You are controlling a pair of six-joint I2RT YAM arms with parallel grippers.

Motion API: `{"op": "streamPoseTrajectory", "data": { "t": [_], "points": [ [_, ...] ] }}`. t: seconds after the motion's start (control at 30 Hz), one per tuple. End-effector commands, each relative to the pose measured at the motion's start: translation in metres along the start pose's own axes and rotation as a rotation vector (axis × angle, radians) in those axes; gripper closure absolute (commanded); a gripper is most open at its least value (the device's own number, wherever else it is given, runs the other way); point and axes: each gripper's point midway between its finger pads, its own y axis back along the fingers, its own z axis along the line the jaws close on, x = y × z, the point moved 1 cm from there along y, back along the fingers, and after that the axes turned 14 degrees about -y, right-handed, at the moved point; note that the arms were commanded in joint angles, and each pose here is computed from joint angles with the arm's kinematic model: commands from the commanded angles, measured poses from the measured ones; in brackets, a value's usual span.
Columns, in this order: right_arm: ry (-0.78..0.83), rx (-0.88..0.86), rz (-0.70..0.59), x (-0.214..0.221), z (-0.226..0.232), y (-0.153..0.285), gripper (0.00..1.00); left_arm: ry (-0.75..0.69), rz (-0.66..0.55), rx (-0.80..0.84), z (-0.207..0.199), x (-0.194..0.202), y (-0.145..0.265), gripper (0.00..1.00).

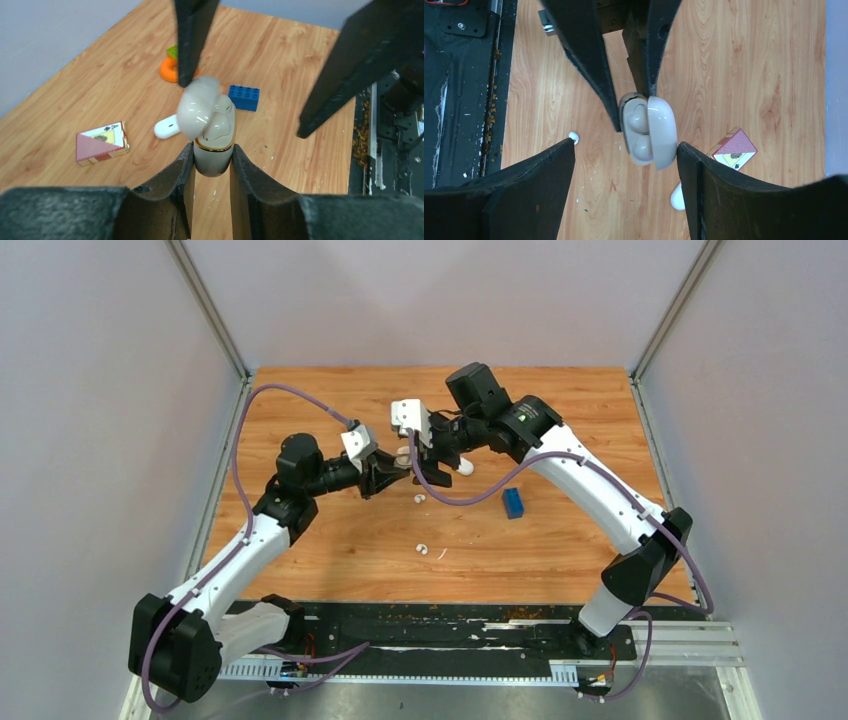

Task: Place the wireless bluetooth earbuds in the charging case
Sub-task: Close the charging case.

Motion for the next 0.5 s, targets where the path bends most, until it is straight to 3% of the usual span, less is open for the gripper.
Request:
{"op": "streamPoseTrajectory", "data": {
  "t": [0.0,0.3,0.47],
  "points": [
    [0.066,0.004,-0.052,-0.015,0.014,0.016,0.27,0.047,-0.058,-0.139,0.031,-0.026,-0.005,1.0],
    [-0.021,0.311,-0.035,0.004,-0.033,0.045,0.25,0.179,0.063,-0.124,0.02,0.023,-0.008,1.0],
    [-0.291,0.348,-0.04,0.054,-0.052,0.068,0.25,0.423,0.215,-0.199,0.016,0.085,-0.005,1.0]
  ]
}}
